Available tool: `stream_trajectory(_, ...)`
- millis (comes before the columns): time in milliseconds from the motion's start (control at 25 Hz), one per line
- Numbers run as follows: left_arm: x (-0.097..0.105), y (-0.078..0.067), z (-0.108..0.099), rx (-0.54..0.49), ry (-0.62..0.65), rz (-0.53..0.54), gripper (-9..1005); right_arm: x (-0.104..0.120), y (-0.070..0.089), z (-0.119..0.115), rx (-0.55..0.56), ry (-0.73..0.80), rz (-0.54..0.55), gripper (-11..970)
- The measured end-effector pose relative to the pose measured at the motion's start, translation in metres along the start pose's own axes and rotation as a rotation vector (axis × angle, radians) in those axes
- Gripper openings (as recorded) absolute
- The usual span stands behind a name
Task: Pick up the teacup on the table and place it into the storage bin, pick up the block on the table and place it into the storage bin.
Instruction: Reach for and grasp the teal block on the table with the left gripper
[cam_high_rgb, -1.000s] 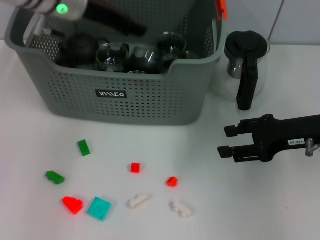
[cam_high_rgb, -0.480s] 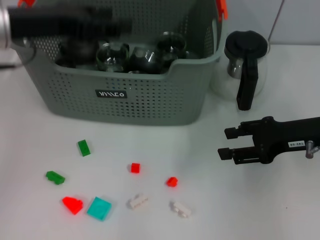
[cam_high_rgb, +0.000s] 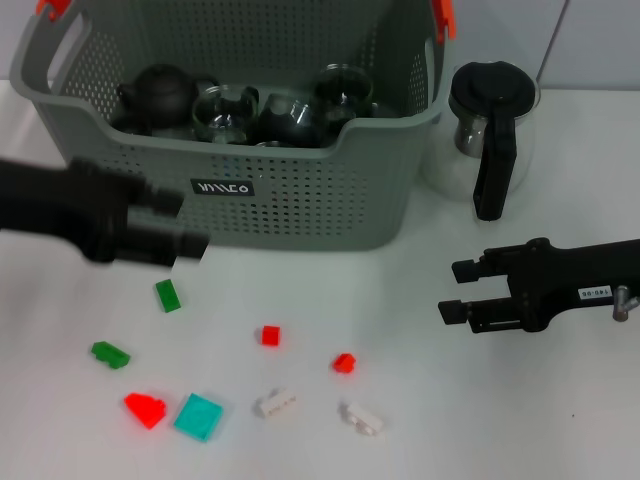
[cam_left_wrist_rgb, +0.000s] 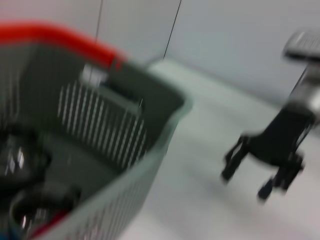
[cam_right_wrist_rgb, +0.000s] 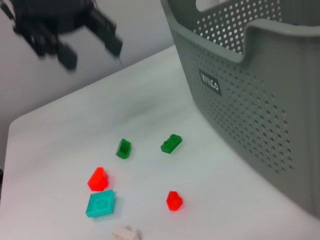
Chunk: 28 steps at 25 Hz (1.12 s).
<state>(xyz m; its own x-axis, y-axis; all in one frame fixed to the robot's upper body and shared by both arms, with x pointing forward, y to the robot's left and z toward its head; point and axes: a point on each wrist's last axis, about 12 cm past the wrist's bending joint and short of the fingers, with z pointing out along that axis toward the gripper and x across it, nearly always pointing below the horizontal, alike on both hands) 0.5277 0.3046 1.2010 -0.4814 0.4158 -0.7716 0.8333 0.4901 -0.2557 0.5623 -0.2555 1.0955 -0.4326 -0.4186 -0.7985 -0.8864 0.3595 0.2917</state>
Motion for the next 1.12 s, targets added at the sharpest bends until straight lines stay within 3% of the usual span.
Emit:
stream_trajectory(240, 0.009, -0.005, 0.029, 0.034, 0.218, 0.082, 701, 0.001, 0.000, 0.001, -0.001, 0.001, 0.004, 701)
stream_trajectory(640, 0.008, -0.007, 0.074, -0.038, 0.589, 0.241, 697, 0.001, 0.000, 0.002, 0.002, 0.001, 0.003, 701)
stream_trajectory(1120, 0.008, -0.024, 0.109, -0.017, 0.721, 0.393, 691, 0.003, 0.000, 0.003, -0.001, -0.002, 0.024, 700)
